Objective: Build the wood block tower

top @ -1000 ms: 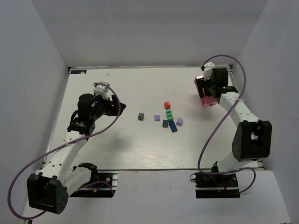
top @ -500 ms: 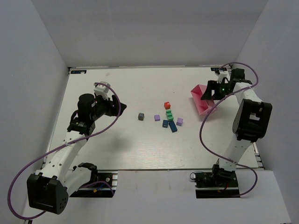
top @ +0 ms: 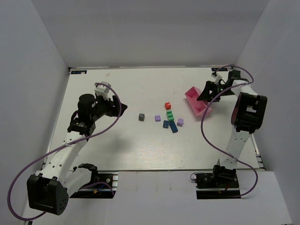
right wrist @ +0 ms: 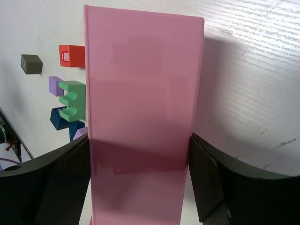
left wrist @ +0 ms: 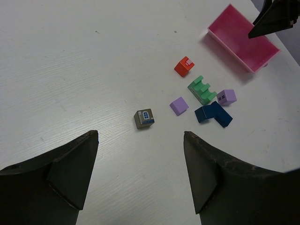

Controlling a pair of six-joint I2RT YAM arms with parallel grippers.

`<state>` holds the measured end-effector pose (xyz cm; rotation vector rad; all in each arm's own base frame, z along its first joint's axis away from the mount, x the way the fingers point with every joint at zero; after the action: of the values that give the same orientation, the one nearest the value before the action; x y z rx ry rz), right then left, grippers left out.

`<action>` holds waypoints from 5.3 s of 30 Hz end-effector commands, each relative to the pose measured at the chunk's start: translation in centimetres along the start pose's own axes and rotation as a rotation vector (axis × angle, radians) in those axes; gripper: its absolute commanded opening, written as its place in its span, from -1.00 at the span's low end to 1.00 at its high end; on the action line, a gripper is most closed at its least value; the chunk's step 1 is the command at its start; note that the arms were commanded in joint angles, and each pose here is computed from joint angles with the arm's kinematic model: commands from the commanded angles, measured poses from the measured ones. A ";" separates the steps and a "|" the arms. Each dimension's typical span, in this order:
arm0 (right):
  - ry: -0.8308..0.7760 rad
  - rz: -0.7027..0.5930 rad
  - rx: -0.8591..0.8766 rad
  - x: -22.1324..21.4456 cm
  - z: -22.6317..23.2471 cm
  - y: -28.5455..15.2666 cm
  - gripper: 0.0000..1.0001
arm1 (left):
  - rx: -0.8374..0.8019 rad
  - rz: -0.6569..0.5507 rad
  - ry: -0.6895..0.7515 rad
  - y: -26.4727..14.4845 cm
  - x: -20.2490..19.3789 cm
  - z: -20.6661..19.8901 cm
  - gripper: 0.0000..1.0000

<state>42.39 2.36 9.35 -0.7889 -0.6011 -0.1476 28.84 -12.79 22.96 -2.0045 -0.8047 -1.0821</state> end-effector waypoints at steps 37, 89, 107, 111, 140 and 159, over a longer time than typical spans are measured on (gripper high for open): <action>-0.229 -0.079 -0.426 4.8 -4.2 -5.6 0.81 | -0.025 -0.039 0.028 -0.2 1.7 -0.7 0.67; -0.633 -0.170 -0.338 -1.8 19.5 -2.4 -0.38 | 0.376 0.393 0.119 11.6 -7.5 -1.4 0.18; -0.658 -0.211 -0.330 -1.9 20.5 -3.2 -0.19 | 0.472 0.421 0.113 14.1 -10.4 -2.6 0.25; -0.659 -0.216 -0.328 -1.9 20.6 -3.4 -0.19 | 0.499 0.422 0.112 14.1 -10.2 -2.3 0.25; -0.668 -0.224 -0.324 -1.9 20.7 -3.5 -0.19 | 0.575 0.474 0.108 15.7 -12.6 -1.0 0.18; -0.673 -0.227 -0.308 -2.0 21.1 -3.6 -0.19 | 0.559 0.467 0.071 16.8 -12.5 -1.6 -0.35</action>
<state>30.06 14.14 20.56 -1.1118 -1.2784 -0.1461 34.83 -24.71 6.15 -1.5243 -0.4405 -0.5534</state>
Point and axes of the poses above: each gripper's point midway between its finger pads, its own y axis out along the fingers, its own z axis along the line the jaws close on, x = y × z, the point moved 3 cm from there along -y, back along the fingers, and after that the axes turned 7 degrees about -y, right-handed, at the moved point
